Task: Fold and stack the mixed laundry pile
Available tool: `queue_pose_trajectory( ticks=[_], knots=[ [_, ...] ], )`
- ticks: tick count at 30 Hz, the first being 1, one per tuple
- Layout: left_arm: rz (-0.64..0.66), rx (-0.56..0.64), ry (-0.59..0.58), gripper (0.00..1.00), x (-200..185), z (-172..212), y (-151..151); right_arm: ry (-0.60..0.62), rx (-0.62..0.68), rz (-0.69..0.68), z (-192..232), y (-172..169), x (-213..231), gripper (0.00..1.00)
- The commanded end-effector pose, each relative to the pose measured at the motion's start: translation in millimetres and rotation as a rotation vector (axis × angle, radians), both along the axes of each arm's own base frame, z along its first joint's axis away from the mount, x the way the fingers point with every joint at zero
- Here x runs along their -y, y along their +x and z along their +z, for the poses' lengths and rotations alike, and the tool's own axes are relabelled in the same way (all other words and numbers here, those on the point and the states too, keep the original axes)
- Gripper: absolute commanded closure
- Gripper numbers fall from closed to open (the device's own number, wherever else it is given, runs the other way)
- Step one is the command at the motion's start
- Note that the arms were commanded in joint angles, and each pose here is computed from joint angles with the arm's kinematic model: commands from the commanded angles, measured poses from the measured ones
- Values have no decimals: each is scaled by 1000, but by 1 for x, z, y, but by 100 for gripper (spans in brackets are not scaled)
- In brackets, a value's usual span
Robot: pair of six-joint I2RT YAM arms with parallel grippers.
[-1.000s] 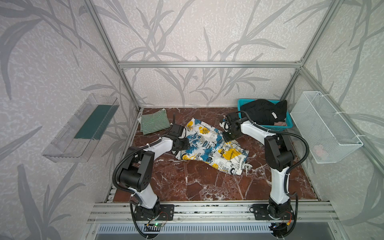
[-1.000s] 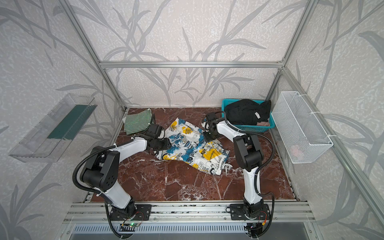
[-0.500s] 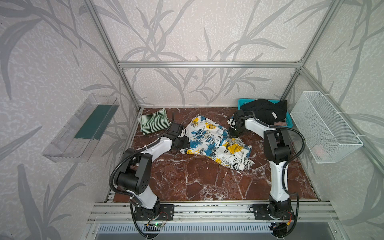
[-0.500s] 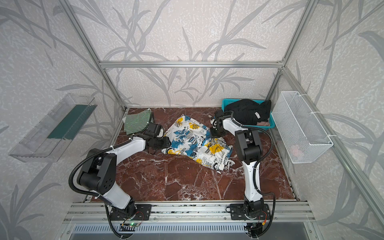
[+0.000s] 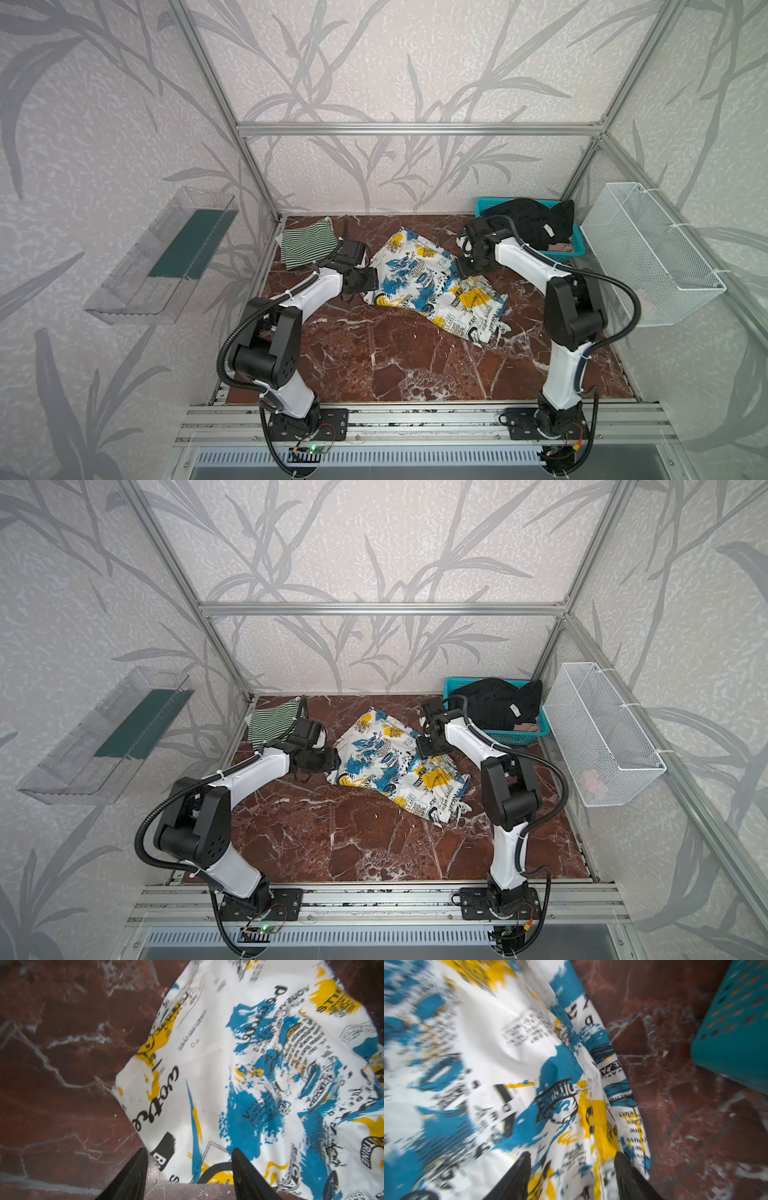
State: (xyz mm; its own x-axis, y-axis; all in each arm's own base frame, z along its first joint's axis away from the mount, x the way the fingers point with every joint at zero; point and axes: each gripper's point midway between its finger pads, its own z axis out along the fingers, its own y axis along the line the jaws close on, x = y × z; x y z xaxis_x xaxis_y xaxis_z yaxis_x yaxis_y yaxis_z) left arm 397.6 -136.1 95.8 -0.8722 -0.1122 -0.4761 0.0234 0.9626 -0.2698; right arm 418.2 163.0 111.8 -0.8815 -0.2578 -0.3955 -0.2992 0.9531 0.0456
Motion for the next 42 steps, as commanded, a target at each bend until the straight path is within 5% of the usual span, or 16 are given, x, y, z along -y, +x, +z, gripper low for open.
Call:
queue_pose_trajectory(
  ticks=[1,8,15,22,34,42],
  knots=[
    [-46,26,17,37,5,6,24,13,52,-3,36,-21,4,36],
    [-98,-42,-38,37,29,-25,61,66,-34,22,23,-76,-17,40],
    [-74,-156,-53,45,30,-65,46,97,-100,-47,-10,-108,-9,43],
    [61,-242,-20,49,1,-84,-3,123,-203,-48,-29,-133,-9,43],
    [168,-333,-61,55,-21,-82,-104,101,-74,-156,12,-158,29,35],
    [257,-304,-130,55,-33,-62,-169,126,-43,-285,1,-164,65,22]
  ],
)
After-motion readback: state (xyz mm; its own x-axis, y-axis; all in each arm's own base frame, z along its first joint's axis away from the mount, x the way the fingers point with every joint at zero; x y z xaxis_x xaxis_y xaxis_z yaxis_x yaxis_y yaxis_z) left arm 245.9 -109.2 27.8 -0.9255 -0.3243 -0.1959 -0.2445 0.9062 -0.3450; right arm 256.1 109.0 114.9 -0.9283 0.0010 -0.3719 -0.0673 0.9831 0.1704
